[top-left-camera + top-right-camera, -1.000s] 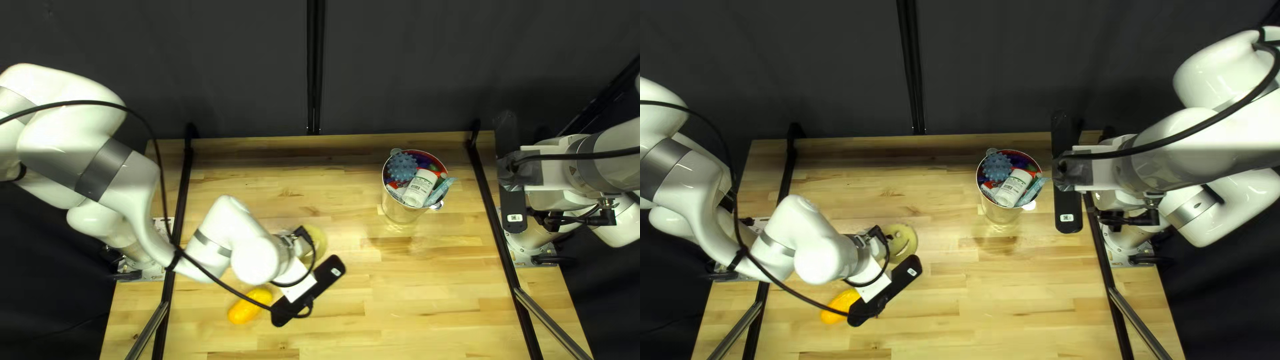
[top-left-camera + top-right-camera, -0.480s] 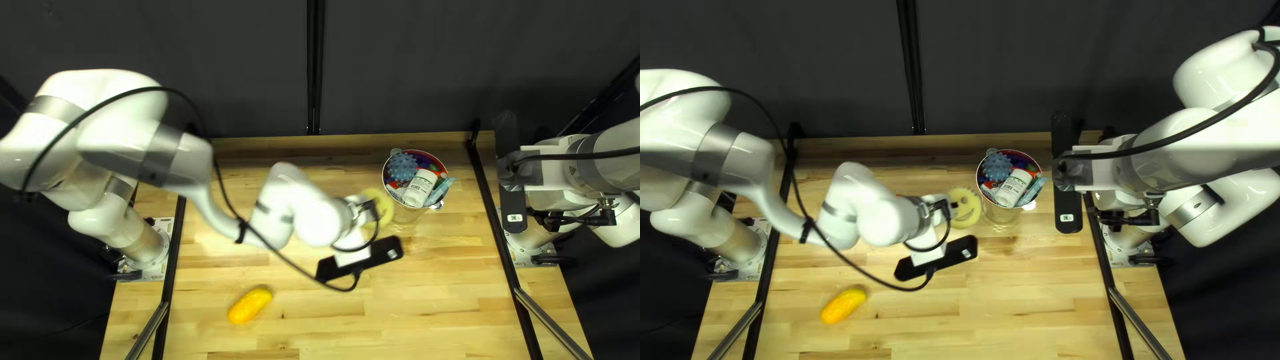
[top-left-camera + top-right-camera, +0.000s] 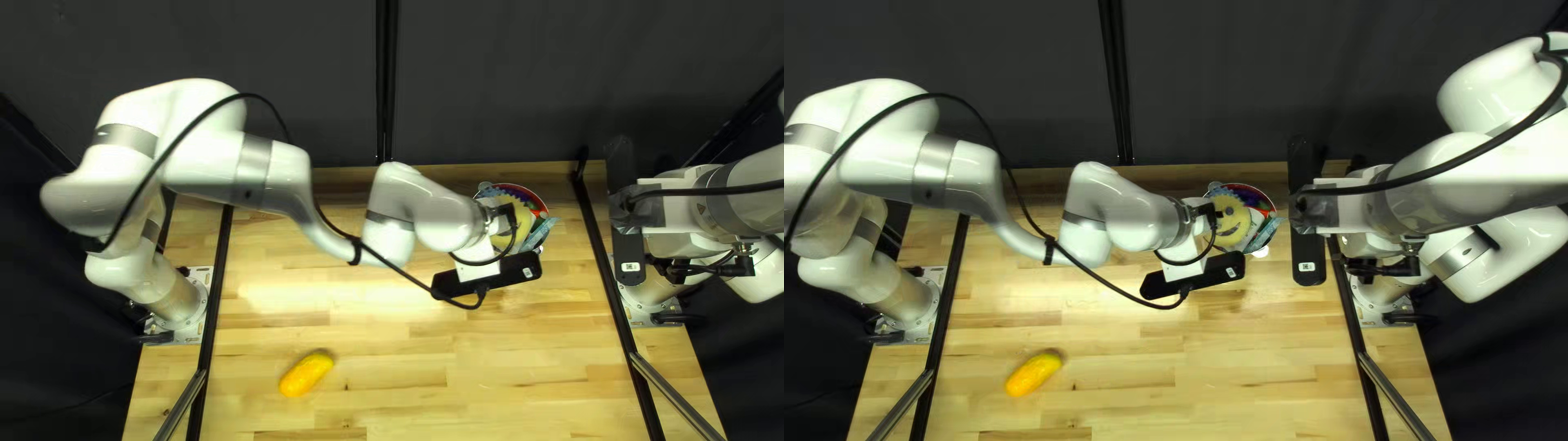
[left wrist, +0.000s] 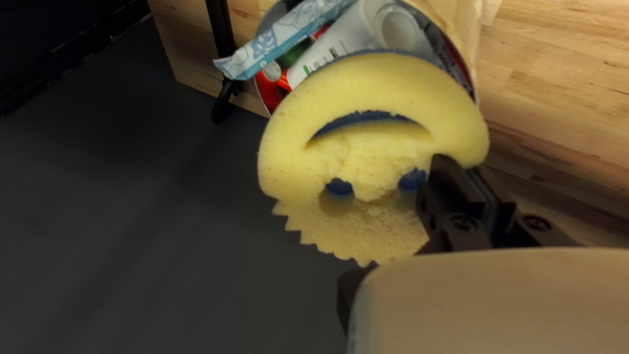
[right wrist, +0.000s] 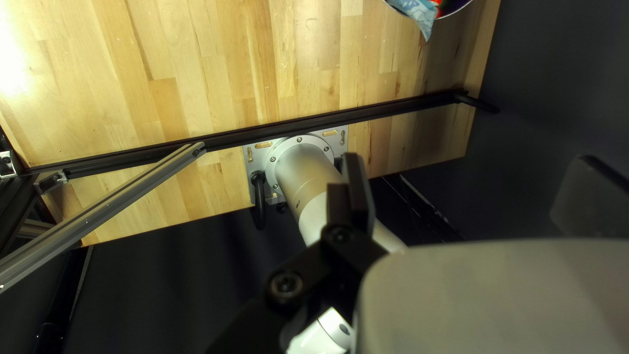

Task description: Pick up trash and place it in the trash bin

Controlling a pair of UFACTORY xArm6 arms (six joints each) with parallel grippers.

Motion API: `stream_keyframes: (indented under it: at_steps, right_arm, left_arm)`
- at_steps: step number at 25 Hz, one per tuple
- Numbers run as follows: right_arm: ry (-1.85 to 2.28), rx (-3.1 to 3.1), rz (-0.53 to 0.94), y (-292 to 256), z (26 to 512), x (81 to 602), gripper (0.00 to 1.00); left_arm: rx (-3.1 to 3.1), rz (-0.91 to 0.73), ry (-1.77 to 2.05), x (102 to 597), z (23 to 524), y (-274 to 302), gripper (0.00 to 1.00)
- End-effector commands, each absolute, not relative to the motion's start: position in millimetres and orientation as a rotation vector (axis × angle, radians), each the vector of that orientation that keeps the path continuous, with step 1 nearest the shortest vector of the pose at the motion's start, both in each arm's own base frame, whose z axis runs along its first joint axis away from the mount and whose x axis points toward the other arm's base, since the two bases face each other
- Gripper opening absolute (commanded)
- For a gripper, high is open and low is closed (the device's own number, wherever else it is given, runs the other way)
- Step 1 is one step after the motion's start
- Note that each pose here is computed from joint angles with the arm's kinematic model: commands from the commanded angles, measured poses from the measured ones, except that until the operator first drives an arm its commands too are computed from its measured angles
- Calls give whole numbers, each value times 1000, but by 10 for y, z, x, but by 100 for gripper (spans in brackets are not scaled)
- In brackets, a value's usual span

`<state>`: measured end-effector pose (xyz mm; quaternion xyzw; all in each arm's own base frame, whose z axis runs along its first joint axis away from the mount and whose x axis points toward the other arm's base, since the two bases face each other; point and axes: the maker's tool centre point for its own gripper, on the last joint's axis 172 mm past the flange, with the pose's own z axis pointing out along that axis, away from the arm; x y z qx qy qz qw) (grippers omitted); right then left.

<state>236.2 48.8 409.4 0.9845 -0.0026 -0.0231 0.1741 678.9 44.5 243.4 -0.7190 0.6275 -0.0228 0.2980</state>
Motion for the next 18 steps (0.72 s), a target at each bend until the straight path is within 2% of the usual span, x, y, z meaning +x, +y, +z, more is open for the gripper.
stream_keyframes:
  at_steps: [1, 4, 5, 7, 18]
  right_arm:
    - [-7, 2791, -66, 488, 4094, 2362, 100]
    - [-7, 2791, -66, 488, 4094, 2362, 100]
    - [-7, 2791, -66, 488, 4094, 2362, 100]
    - [-7, 2791, -66, 488, 4094, 2362, 100]
    - [-7, 2791, -66, 488, 4094, 2362, 100]
  left_arm:
    - [-1920, -61, 1670, 6825, 2390, 466, 0]
    - [-1928, -64, 1667, 6827, 2360, 508, 9]
    - [-1932, -66, 1666, 6821, 2357, 518, 54]
    - [-1937, -69, 1665, 6806, 2359, 525, 100]
    - [-1930, -87, 1674, 6673, 2552, 440, 100]
